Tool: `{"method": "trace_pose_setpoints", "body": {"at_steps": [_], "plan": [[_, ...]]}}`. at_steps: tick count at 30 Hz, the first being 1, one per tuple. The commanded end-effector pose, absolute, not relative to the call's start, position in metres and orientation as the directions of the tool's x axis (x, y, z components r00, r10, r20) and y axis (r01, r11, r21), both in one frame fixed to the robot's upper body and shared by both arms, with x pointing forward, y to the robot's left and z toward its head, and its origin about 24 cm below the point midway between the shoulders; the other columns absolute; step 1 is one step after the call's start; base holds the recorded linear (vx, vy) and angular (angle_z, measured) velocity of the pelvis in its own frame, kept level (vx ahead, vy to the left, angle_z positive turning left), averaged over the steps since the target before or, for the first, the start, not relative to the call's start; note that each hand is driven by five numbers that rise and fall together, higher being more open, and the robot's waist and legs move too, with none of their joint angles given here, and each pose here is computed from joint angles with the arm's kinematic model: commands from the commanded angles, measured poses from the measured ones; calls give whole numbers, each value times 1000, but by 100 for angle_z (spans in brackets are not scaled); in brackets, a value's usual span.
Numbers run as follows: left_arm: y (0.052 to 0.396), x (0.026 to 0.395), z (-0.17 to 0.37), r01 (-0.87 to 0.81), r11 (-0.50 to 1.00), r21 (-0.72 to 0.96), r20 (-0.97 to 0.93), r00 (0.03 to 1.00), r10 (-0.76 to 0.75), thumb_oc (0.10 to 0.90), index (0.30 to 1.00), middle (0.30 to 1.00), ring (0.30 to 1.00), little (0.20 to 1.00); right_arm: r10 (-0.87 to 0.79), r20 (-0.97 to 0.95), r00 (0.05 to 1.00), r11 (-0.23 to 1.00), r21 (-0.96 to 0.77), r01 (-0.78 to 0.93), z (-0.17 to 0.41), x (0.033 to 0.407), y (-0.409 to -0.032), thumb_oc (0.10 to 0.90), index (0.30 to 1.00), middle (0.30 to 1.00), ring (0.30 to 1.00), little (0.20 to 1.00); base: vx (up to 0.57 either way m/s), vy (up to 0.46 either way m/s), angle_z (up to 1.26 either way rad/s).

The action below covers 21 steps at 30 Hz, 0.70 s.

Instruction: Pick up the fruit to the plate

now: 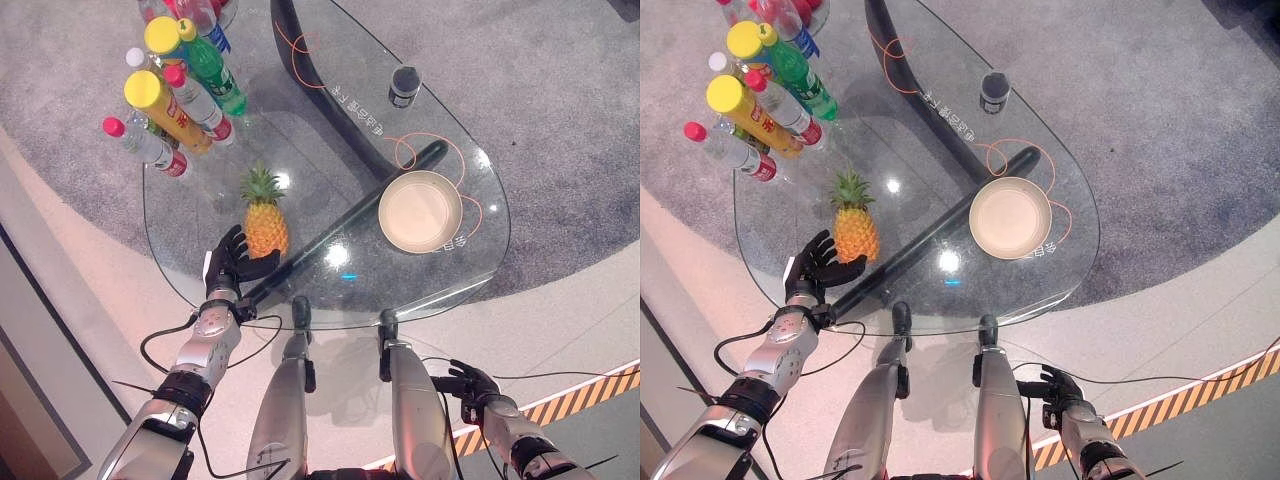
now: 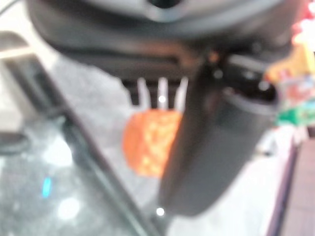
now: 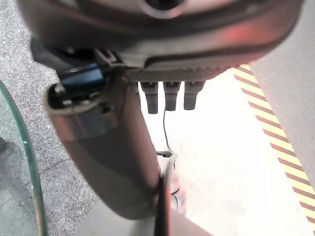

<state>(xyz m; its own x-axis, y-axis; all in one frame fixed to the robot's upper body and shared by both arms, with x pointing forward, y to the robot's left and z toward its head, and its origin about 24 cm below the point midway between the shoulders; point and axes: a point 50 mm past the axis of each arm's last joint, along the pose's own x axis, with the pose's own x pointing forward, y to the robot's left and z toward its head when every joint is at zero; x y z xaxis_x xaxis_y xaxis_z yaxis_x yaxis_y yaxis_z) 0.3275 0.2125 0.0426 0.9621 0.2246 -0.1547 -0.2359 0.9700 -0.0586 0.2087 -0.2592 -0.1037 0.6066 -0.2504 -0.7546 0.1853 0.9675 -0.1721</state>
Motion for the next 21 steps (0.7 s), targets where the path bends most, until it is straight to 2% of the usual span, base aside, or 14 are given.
{"method": "trace_pose_setpoints", "body": {"at_steps": [1, 15, 21], "plan": [[201, 342, 64, -184, 980, -79, -96, 980, 176, 800, 900, 900, 900, 900, -217, -790, 574, 976, -162, 145, -114, 194, -250, 800, 900, 900, 900, 900, 32, -5, 0], [200, 356, 67, -160, 984, 74, -218, 961, 172, 800, 900, 900, 900, 900, -212, -780, 589, 977, -169, 128, -109, 204, -247, 800, 900, 900, 900, 900, 15, -6, 0], [197, 363, 75, -151, 985, 79, -238, 957, 165, 800, 900, 900, 900, 900, -209, -777, 594, 978, -172, 120, -108, 208, -244, 800, 900, 900, 900, 900, 15, -10, 0]]}}
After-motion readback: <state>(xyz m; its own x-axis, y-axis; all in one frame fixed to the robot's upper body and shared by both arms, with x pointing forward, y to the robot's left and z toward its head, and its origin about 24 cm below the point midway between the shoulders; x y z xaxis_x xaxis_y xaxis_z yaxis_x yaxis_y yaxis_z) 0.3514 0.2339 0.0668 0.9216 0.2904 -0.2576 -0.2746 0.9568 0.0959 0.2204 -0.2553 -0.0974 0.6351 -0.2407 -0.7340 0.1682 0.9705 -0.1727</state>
